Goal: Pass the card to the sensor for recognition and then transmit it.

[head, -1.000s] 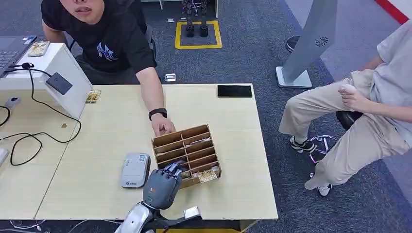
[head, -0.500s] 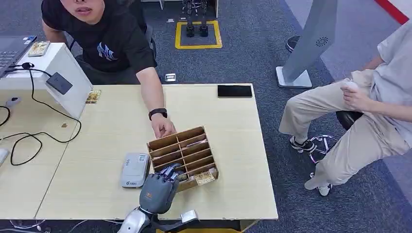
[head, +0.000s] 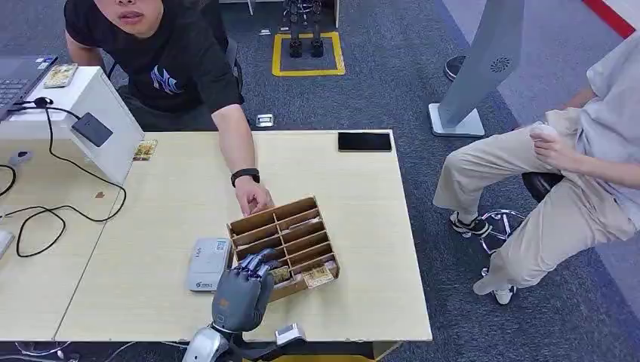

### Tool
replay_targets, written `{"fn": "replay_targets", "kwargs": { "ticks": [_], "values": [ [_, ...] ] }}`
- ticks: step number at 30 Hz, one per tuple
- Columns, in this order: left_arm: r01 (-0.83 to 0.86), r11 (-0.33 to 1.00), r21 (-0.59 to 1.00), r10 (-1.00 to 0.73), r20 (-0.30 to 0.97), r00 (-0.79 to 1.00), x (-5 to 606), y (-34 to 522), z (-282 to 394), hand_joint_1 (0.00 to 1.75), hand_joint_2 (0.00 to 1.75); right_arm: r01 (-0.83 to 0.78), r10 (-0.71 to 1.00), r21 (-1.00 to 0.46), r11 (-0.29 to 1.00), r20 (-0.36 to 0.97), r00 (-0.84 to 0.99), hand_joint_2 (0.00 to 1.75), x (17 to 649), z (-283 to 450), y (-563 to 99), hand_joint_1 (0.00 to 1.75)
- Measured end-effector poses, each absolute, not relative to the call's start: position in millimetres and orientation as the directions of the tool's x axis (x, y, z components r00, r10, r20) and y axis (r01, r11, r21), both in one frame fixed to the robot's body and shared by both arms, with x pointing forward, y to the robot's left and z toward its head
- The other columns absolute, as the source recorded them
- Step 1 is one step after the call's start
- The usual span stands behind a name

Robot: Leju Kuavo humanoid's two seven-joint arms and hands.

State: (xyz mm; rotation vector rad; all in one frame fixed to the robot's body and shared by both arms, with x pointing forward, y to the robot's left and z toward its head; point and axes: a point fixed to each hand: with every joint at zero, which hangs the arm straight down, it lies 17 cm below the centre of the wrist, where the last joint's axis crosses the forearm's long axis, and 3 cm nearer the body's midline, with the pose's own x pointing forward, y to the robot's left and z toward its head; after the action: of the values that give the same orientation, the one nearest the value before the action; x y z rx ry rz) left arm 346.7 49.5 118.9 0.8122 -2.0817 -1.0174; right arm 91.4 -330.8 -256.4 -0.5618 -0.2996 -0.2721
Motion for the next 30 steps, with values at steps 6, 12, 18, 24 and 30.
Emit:
{"fn": "replay_targets", "kwargs": {
  "ticks": [6,12,18,24,30],
  "values": [
    [-0.241,0.512,0.825,-0.762,0.307,-0.57,347.2,49.8,122.3,1.75,1.75,0.332,-0.17,-0.479,0.813,0.35,0.921,1.75,91.4,-256.4,-330.9,0.0],
    [-0.247,0.519,0.818,-0.758,0.307,-0.575,346.5,47.6,126.8,1.75,1.75,0.332,-0.17,-0.479,0.812,0.35,0.921,1.75,91.5,-256.4,-330.9,0.0],
    [-0.251,0.507,0.825,-0.763,0.293,-0.576,346.2,46.9,126.8,1.75,1.75,0.333,-0.169,-0.479,0.813,0.352,0.92,1.75,91.9,-256.2,-330.9,0.0],
    [-0.254,0.487,0.836,-0.771,0.274,-0.575,346.6,49.4,123.7,0.0,1.75,0.335,-0.172,-0.478,0.812,0.353,0.92,1.75,91.8,-256.2,-331.0,0.0],
    [-0.256,0.493,0.831,-0.764,0.273,-0.585,345.3,48.2,126.0,0.0,1.75,0.335,-0.173,-0.478,0.812,0.352,0.92,1.75,91.4,-256.4,-330.6,0.0]
  ]
}}
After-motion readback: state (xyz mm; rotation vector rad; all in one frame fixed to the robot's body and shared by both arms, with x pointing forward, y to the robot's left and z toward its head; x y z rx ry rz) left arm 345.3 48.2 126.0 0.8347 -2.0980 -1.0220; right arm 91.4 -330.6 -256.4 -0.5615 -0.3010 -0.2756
